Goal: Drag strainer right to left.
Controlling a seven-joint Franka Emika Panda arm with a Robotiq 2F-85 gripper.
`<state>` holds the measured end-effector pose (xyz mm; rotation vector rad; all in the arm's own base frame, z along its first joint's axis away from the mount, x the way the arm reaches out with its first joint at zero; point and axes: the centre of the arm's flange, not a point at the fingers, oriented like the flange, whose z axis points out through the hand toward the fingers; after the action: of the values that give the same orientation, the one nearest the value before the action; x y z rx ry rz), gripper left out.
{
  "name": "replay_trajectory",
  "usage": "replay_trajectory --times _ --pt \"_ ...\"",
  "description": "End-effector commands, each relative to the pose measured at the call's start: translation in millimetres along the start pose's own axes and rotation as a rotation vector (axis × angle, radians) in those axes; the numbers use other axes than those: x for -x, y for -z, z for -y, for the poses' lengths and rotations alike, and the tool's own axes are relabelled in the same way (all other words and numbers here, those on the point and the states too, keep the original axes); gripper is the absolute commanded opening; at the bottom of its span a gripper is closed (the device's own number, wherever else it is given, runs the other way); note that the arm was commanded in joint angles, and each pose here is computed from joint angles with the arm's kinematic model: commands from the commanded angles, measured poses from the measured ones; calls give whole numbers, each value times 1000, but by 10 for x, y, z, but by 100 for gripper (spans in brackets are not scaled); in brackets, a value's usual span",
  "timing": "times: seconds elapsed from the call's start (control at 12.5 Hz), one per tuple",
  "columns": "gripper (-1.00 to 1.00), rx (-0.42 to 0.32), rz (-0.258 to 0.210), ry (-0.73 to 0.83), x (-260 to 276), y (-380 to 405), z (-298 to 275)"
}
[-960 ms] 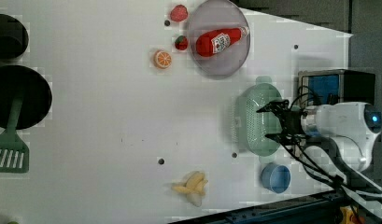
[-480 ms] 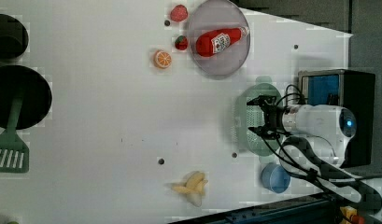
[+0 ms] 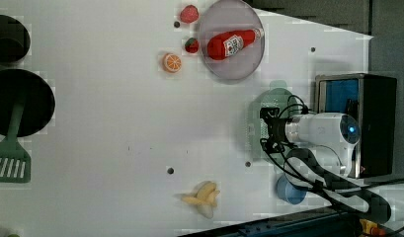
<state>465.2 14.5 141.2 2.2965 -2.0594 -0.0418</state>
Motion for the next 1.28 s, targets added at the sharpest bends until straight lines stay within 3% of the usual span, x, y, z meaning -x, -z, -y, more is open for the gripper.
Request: replay_trajectory --times 0.08,1.28 --pt "100 -65 25 -85 350 199 148" --pt "100 -57 100 -96 1916 200 193"
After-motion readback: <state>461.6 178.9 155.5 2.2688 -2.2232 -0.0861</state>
